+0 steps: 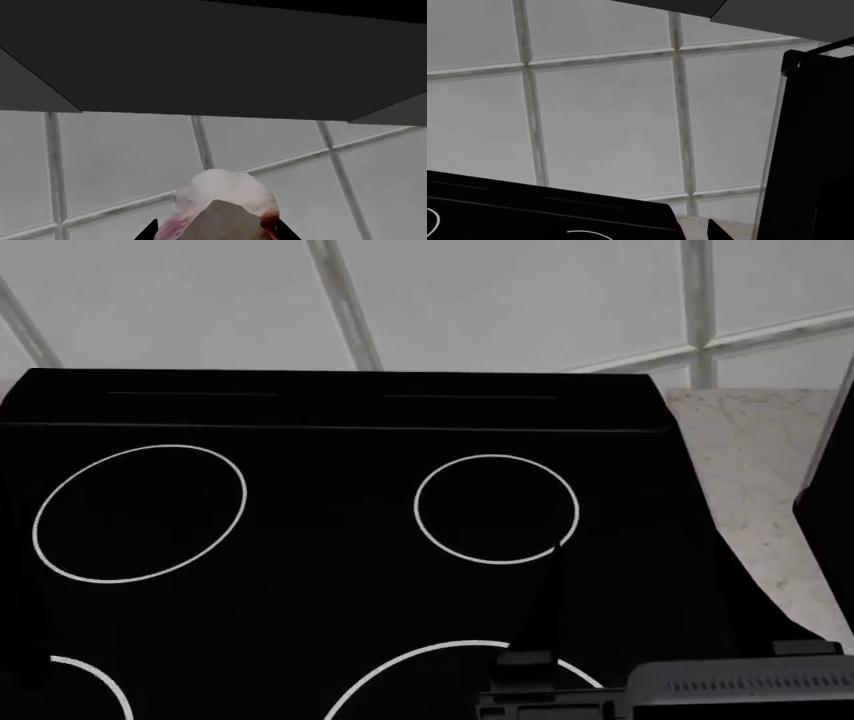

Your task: Pick the garlic from the counter and place it in the microwave.

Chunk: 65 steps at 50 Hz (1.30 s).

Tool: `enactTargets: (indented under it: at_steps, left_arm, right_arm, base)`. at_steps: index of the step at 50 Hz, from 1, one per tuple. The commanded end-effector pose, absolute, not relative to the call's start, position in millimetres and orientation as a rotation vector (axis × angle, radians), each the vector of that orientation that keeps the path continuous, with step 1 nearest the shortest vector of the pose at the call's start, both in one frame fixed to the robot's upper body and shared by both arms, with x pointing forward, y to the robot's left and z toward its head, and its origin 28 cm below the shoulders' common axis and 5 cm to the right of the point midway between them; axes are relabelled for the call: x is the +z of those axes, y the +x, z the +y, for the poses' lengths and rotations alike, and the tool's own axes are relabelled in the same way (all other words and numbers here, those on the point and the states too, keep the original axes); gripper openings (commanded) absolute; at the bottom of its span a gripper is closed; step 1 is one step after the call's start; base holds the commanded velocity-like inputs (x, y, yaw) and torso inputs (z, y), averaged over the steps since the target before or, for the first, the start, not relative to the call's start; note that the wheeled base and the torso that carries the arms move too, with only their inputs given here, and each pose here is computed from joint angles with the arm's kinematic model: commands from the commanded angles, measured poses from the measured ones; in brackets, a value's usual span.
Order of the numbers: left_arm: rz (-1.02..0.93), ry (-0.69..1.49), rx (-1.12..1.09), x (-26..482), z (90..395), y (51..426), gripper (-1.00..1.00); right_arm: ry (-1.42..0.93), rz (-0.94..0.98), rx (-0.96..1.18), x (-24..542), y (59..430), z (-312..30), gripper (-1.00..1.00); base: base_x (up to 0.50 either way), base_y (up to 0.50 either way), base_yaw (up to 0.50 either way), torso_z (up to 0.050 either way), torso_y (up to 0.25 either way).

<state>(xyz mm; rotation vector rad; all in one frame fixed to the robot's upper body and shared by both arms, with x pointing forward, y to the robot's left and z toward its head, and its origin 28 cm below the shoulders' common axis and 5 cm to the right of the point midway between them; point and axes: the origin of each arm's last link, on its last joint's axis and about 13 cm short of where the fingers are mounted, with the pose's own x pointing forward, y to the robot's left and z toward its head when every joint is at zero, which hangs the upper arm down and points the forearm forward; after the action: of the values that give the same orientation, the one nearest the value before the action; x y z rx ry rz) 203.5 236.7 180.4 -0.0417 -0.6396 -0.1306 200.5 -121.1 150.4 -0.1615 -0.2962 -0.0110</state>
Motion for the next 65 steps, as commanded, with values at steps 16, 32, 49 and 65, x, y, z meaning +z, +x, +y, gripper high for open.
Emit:
enactTargets:
  at_steps: [16,32,49,65]
  left_arm:
    - [-0.929,0.046,-0.149,229,229,193,-1.00]
    - [-0.931,0.117,-0.129,269,229,198,-1.00]
    - [-0.970,0.146,-0.137,322,229,201,-1.00]
    - [-1.007,0.130,-0.146,374,231,208,-1.00]
  right_arm:
    - [-0.149,-0.305,-0.008,150,198,-121,1.00]
    - [-0.140,-0.311,-0.001,150,199,-120,1.00]
    - [-0.136,-0.311,0.014,149,200,-117,1.00]
    - [-0.132,-0.310,0.026,146,202,-116,1.00]
  base:
    - [0.00,0.00,0.00,0.000,0.000]
    - [0.00,0.00,0.00,0.000,0.000]
    - [0.00,0.00,0.00,0.000,0.000]
    - [0.00,0.00,0.00,0.000,0.001]
